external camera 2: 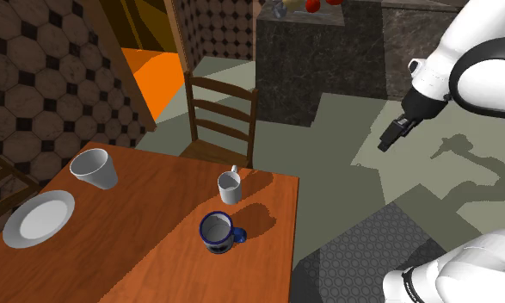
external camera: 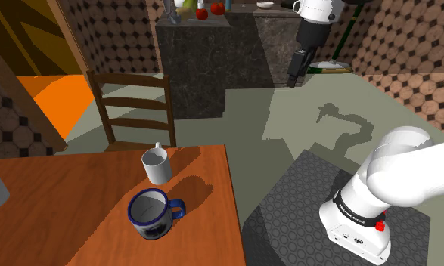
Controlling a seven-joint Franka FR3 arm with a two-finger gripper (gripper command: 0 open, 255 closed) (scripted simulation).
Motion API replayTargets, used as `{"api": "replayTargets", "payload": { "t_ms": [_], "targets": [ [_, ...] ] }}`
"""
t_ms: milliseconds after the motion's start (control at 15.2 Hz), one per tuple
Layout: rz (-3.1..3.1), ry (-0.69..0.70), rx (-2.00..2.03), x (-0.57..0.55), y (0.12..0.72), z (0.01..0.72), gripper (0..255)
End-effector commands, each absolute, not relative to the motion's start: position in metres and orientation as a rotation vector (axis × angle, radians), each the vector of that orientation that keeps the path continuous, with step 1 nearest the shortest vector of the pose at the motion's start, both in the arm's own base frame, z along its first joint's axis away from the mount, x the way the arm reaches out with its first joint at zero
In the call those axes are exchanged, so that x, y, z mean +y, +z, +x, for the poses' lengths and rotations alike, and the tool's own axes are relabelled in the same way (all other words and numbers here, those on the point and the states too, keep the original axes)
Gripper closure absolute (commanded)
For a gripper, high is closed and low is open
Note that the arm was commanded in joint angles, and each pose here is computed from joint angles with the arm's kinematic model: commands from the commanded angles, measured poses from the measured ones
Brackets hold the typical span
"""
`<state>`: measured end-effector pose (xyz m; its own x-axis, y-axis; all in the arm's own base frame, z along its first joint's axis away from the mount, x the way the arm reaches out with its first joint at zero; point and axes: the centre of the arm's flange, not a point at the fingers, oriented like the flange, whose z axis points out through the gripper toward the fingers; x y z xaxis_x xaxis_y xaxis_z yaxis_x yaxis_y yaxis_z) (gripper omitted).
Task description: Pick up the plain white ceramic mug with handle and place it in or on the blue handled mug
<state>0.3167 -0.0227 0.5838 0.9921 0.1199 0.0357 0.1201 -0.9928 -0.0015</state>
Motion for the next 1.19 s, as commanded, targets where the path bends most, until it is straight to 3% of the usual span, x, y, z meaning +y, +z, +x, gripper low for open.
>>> {"api": "replayTargets", "payload": {
  "t_ms": [0,1122],
  "targets": [
    [-3.132,-0.056,-0.189,-0.023,0.584,0.317,0],
    [-3.139,-0.066,-0.233,0.164,0.501,0.412,0]
  ]
}}
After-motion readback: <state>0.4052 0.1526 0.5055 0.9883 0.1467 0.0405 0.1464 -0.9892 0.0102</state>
